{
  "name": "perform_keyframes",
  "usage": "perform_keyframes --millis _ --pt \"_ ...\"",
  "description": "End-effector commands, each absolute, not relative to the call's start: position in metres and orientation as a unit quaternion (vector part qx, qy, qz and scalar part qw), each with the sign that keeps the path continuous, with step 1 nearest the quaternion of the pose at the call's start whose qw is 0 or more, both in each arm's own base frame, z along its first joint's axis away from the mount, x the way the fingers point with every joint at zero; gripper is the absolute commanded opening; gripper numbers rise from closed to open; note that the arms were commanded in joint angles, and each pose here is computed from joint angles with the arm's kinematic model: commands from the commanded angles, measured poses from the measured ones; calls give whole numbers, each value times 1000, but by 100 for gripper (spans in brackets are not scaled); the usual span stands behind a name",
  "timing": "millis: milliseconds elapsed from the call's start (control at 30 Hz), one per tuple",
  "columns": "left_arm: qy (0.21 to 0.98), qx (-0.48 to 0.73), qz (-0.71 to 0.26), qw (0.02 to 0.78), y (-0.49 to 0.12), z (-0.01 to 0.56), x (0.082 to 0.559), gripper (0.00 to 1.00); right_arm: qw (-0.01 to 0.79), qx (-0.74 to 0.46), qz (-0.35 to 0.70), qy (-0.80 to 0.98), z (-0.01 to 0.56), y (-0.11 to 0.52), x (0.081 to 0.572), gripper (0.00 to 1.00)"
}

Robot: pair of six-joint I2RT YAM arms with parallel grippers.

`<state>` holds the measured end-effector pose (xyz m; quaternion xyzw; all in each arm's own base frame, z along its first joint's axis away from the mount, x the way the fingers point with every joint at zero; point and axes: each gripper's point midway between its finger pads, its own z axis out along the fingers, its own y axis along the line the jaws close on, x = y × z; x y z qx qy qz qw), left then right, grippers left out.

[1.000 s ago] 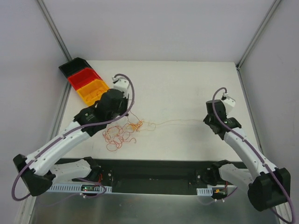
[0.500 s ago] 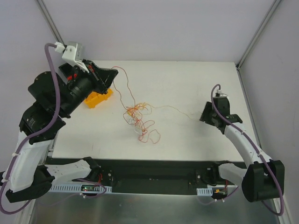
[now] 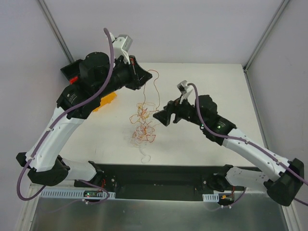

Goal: Untangle the cables

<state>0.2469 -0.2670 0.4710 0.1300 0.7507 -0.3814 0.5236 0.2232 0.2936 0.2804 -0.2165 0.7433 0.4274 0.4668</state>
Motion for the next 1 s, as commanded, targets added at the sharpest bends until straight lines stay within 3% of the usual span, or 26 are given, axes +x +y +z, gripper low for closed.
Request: perform_keyframes --millis 0,100,200,267,400,567,667,800,967 --pt "703 130 -436 547 -265 519 231 0 495 -179 448 723 312 335 235 86" --pt "699 132 -447 543 -268 523 228 0 498 -123 413 752 299 345 260 82" --pt "692 136 -461 538 -272 528 224 0 484 -87 402 773 275 362 279 72" --pt "685 139 -469 540 -272 536 221 0 469 -39 341 814 221 358 301 65" --pt "658 140 -475 567 -262 564 213 0 389 30 236 890 122 315 318 31" --pt "614 126 -434 647 -228 609 212 0 406 48 161 898 108 254 304 36" --pt "601 102 -402 683 -210 626 218 0 385 74 101 915 94 207 311 43" --pt "595 90 -381 702 -199 634 221 0 355 138 64 922 84 148 321 45" --pt "566 77 -367 734 -178 659 212 0 341 139 99 925 92 128 332 52"
